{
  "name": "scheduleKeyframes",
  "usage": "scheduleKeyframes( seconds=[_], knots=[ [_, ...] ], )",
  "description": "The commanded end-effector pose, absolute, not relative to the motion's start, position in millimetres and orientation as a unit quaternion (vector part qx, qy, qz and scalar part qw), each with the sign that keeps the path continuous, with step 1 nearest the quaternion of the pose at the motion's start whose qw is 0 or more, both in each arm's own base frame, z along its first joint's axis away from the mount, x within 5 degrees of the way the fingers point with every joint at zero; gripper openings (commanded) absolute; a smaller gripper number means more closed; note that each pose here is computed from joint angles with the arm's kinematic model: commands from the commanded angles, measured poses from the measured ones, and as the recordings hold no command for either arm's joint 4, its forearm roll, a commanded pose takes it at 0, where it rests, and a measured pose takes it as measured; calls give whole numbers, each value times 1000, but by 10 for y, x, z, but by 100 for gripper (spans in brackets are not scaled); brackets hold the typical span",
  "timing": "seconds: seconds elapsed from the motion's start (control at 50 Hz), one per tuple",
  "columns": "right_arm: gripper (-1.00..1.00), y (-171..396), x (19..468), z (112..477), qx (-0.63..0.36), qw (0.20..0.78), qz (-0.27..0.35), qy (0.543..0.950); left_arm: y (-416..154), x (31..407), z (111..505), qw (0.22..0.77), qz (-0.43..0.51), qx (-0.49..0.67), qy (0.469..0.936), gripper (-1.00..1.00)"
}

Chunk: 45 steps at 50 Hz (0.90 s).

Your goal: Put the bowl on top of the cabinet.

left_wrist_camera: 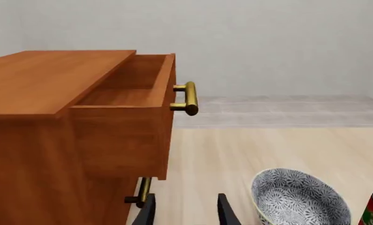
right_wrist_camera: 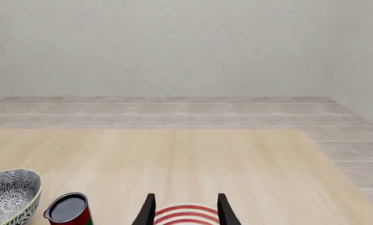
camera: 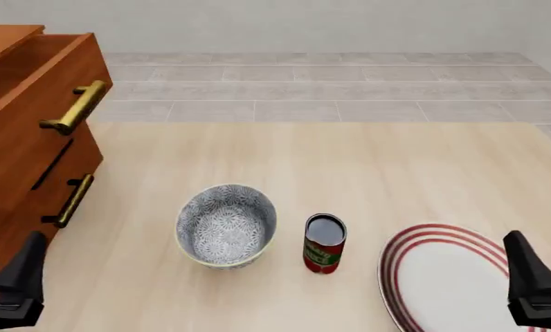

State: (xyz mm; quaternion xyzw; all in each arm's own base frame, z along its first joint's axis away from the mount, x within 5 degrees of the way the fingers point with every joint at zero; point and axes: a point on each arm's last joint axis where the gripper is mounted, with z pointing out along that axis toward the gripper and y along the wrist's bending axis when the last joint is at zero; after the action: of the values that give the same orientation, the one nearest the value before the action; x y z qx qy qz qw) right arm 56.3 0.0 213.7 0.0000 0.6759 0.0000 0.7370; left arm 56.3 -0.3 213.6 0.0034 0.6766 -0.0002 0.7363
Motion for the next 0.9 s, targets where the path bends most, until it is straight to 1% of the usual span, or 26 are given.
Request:
scheduleKeyframes(
  seconds=[0.02,0.24,0.38,0.44,0.6,0.68,0.9],
  knots=[
    [100,0,566,2144,0,737,0,676,-14,574,2133,734,0,16,679,100],
    [100,0,566,2144,0,737,0,676,-22,614,2130,729,0,24,684,100],
    [100,0,566,2144,0,737,0,676,-44,789,2164,726,3,41,687,100],
    [100,0,566,2144,0,737,0,676,-54,897,2140,712,3,44,700,100],
    [100,0,566,2144,0,737,0,676,-98,913,2236,704,-4,71,706,100],
    [100,0,566,2144,0,737,0,676,-118,965,2218,690,-19,68,721,100],
    [100,0,566,2144,0,737,0,676,-154,995,2276,686,-21,90,722,100]
  ],
)
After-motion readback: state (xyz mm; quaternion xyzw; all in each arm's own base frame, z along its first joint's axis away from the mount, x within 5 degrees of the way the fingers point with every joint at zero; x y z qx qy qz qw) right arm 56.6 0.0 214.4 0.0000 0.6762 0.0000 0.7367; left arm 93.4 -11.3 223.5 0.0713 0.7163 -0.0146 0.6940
